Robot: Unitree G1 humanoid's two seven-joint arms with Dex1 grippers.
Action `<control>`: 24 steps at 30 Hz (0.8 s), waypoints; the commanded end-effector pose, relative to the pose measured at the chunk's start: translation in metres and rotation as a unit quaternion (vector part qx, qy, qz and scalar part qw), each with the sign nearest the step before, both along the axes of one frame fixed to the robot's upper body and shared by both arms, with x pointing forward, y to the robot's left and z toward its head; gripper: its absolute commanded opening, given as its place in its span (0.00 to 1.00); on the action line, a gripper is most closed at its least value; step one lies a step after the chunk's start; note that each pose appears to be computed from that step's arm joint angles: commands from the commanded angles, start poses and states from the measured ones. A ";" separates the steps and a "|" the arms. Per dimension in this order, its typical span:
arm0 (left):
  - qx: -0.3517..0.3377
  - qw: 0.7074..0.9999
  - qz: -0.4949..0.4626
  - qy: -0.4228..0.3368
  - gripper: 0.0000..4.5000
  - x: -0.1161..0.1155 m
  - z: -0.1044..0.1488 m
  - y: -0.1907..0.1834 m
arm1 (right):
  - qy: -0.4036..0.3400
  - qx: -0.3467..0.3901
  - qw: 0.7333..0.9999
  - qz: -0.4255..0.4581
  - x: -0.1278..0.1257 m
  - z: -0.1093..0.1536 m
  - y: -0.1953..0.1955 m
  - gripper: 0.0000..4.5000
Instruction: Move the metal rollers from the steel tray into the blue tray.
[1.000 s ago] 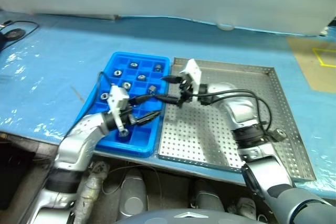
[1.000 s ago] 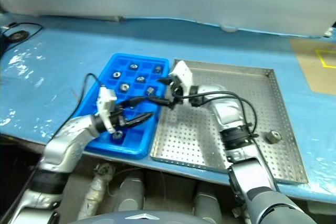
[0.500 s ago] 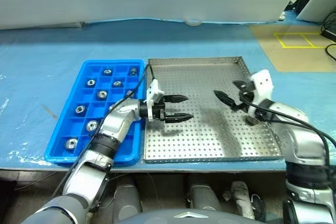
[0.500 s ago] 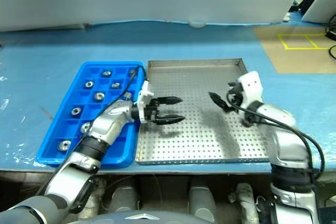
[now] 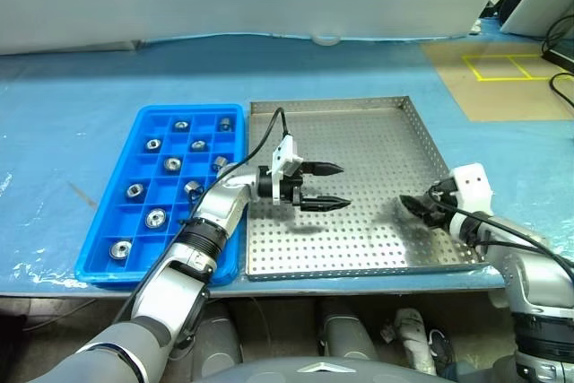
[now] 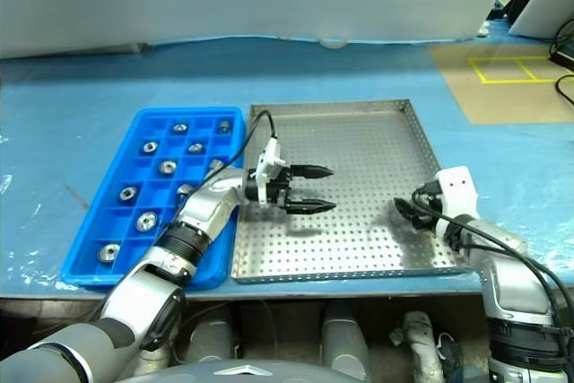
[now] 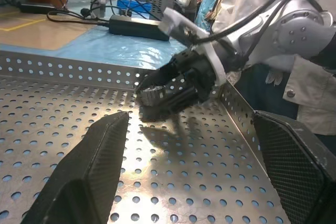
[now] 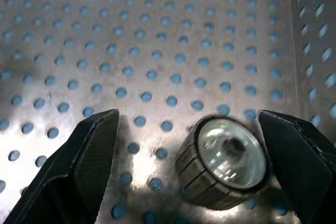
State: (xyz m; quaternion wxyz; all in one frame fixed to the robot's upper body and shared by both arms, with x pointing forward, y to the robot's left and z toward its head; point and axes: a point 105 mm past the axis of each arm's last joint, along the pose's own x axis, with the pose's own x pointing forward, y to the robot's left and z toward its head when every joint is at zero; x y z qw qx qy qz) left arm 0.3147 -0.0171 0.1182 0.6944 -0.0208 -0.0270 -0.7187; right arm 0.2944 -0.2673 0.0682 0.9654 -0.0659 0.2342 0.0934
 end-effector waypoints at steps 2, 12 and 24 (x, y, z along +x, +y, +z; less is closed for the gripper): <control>-0.004 1.000 0.009 -0.017 0.89 0.002 0.004 0.007 | 0.003 -0.015 1.000 -0.002 -0.001 -0.001 -0.005 0.69; -0.034 0.995 0.089 -0.018 0.89 0.014 0.016 0.038 | -0.173 0.090 0.965 0.176 0.033 0.095 0.081 0.37; -0.051 0.968 0.245 -0.016 0.89 -0.017 0.039 0.113 | -0.151 0.189 0.843 0.480 0.047 0.124 0.217 0.37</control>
